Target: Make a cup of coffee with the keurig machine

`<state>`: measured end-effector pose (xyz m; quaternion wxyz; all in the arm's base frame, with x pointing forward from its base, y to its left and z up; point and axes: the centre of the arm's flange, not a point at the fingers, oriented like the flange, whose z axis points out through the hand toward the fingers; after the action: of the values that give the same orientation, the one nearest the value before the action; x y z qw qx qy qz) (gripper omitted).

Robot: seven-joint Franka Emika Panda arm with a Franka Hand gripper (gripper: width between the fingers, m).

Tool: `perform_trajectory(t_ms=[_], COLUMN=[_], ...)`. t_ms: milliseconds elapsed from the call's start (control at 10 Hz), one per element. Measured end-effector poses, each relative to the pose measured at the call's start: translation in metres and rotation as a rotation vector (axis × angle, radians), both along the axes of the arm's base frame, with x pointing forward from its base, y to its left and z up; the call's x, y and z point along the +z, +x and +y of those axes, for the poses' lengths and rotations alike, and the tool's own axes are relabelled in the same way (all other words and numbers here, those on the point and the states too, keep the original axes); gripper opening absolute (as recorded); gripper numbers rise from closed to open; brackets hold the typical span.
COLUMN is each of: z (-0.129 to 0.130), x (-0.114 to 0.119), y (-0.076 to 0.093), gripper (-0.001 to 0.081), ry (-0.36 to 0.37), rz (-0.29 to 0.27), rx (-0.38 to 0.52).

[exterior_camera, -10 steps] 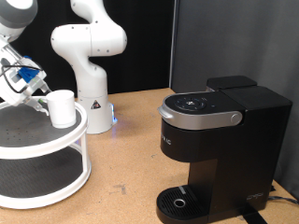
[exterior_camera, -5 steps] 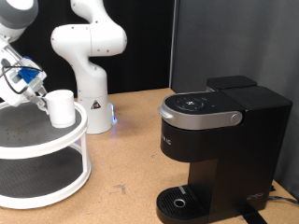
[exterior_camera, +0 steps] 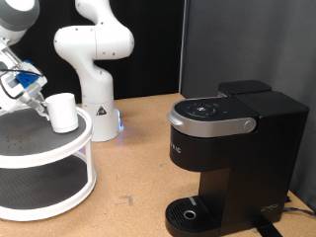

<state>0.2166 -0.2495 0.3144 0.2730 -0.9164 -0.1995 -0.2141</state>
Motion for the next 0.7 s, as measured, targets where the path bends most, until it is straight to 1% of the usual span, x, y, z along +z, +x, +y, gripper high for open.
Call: perform_trajectory(t_ms=[100,300,700], z=[-0.001,-0.001,0.008], x=[0.002,0.009,0.046], y=[-0.001,-0.002,0.003], gripper=[0.0069,0.0069,0.0069], ry=[0.0,0.019,0.069], rz=[-0.004,0.005,0.015], rx=[-0.008,-0.02,-0.002])
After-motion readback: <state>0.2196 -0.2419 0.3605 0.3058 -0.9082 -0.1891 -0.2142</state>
